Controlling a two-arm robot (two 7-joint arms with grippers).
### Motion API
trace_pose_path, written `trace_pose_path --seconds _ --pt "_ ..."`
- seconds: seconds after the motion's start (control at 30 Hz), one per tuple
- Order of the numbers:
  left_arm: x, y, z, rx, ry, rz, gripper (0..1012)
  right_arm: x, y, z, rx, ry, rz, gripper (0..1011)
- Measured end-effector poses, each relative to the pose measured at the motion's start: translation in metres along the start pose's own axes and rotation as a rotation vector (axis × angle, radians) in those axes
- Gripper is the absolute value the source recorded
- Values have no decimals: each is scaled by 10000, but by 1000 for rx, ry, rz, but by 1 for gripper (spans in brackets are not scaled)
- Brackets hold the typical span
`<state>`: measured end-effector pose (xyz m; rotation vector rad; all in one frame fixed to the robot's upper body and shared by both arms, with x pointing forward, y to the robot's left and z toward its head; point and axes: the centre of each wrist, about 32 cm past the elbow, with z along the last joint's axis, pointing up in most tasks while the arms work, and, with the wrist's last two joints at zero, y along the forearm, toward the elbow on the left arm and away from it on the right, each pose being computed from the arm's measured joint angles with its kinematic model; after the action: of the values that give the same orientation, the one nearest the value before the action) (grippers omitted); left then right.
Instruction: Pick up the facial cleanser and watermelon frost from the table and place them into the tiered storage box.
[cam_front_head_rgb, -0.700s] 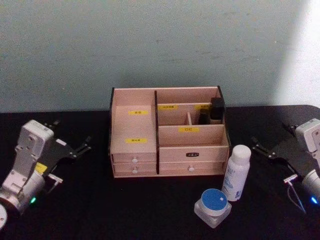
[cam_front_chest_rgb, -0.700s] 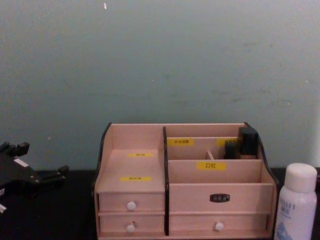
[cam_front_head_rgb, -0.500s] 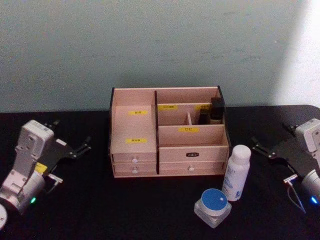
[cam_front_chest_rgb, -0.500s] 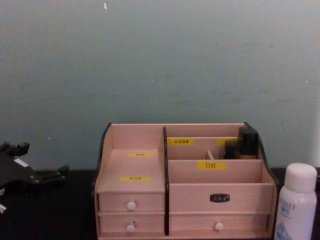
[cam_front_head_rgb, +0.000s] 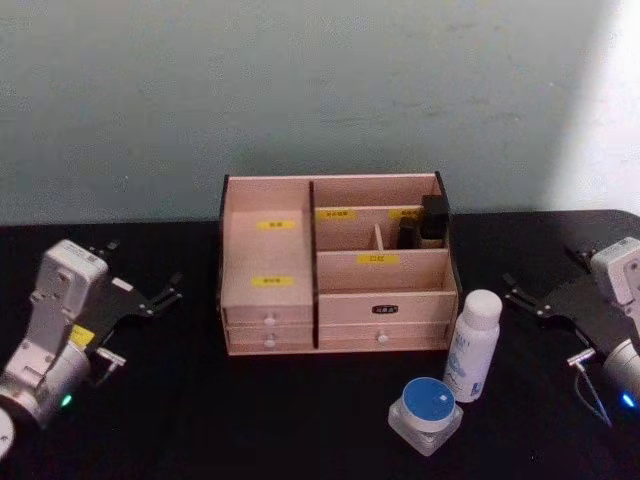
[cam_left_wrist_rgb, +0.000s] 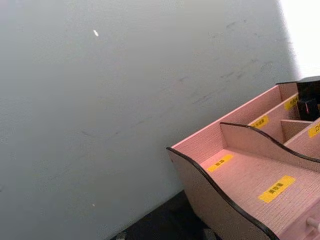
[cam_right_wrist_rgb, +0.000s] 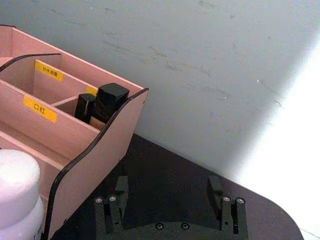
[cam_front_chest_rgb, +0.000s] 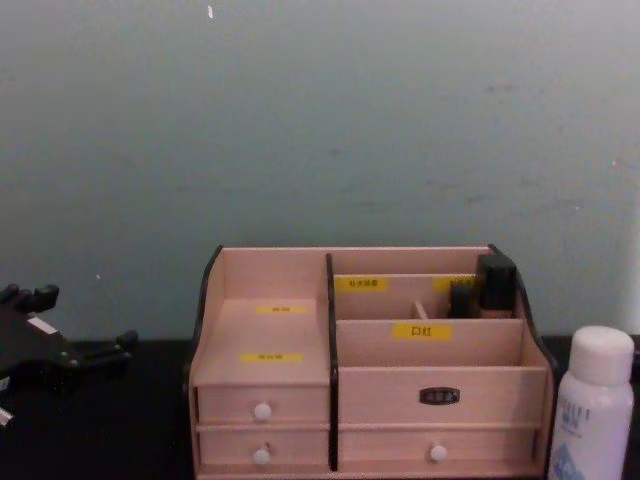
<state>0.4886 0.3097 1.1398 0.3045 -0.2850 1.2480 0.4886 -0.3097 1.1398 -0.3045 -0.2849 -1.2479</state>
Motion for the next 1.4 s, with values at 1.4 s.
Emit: trace_pose_path --seconds 1.4 --pt "0 0 0 0 0 0 1002 0 0 0 0 0 0 1002"
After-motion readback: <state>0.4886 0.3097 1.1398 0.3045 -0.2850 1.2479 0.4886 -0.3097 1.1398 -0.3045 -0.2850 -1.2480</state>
